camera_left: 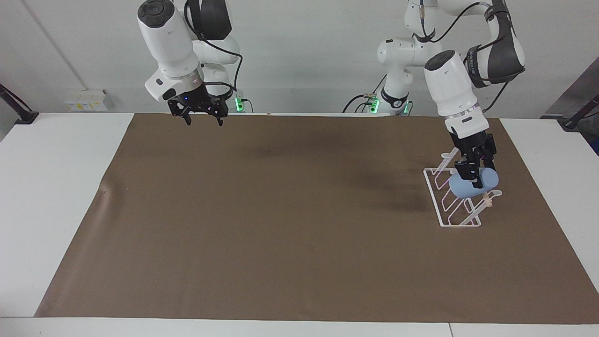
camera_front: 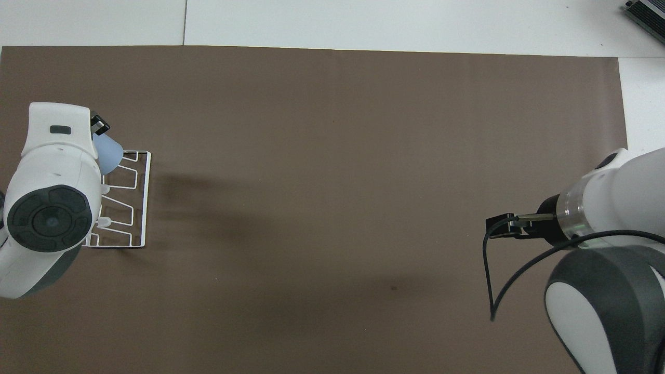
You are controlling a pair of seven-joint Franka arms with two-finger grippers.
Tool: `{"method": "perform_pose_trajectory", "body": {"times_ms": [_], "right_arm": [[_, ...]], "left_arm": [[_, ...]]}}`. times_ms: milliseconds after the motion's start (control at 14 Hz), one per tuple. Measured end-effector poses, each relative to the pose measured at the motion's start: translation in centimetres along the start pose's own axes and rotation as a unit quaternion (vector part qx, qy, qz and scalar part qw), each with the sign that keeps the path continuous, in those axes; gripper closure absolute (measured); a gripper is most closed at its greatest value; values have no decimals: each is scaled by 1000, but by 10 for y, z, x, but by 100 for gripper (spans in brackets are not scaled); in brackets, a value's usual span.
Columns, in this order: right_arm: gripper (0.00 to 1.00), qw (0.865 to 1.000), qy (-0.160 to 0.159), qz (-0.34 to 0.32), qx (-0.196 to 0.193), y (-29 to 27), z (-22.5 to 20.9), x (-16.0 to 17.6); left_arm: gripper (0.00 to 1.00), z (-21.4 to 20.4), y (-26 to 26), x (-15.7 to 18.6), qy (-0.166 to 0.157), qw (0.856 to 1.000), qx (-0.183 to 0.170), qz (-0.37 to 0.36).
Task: Hang cup on cup holder
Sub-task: 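Lower the cup onto a rack peg with the left gripper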
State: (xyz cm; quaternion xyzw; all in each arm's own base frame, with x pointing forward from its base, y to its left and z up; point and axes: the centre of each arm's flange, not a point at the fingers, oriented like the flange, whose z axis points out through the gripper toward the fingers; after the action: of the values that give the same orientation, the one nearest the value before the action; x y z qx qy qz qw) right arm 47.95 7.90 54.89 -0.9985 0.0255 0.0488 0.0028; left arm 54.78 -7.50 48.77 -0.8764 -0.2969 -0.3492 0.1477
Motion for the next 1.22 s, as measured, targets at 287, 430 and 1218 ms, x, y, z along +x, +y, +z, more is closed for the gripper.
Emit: {"method": "perform_pose_trajectory", "body": {"times_ms": [287,430,1218], "right_arm": [[0,1000,5,-10,4,29,-2,5],[0,1000,22,-9,6,32,-4,9],[0,996,77,-22,34,102,-11,29]], "left_arm": [[30,6,0,-7,1,1000,5,4],[30,9,-1,-14,-2,1000,2,2],[0,13,2,-27,-5,1000,-23,9]]}}
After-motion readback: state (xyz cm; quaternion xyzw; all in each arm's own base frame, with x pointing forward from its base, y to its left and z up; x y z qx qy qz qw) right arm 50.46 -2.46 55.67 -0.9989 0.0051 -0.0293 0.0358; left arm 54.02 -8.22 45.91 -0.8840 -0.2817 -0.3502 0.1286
